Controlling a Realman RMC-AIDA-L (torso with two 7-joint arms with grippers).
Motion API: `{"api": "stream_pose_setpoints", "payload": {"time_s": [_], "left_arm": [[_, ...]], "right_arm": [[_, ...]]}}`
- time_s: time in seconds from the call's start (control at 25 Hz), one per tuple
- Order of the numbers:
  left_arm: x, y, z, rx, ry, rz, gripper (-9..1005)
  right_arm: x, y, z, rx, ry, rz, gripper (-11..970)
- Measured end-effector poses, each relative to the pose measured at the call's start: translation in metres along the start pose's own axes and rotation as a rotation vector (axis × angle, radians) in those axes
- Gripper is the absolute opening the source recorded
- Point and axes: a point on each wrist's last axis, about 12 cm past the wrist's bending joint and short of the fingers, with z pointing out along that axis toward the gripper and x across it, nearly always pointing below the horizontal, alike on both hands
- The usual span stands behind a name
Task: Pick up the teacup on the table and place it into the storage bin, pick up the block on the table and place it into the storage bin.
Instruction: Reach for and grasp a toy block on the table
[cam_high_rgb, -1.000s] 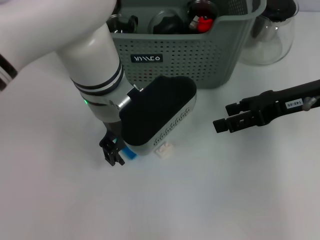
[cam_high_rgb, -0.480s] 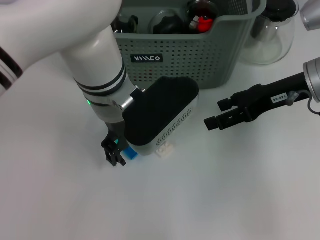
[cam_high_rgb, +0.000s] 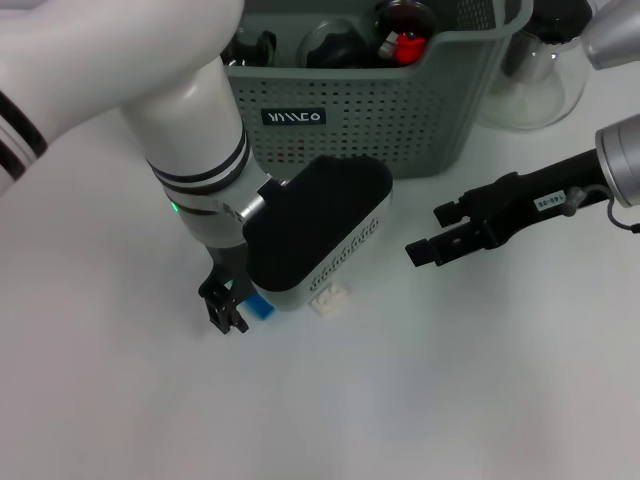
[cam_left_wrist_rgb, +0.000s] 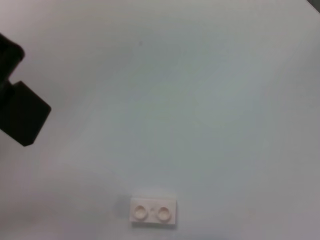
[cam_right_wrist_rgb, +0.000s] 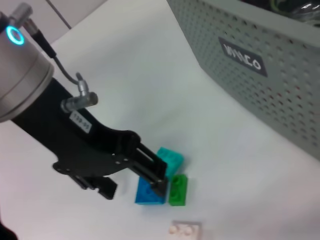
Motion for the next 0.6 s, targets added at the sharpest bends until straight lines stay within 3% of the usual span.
{"api": "stream_pose_setpoints", "payload": {"time_s": [0.6], "left_arm": [[0.0048, -0.0007, 0.0062, 0.004, 0.002, -0.02, 817]], "right_arm": [[-0.0111, 0.0, 0.0056, 0.033, 0.017, -0.019, 944]]}}
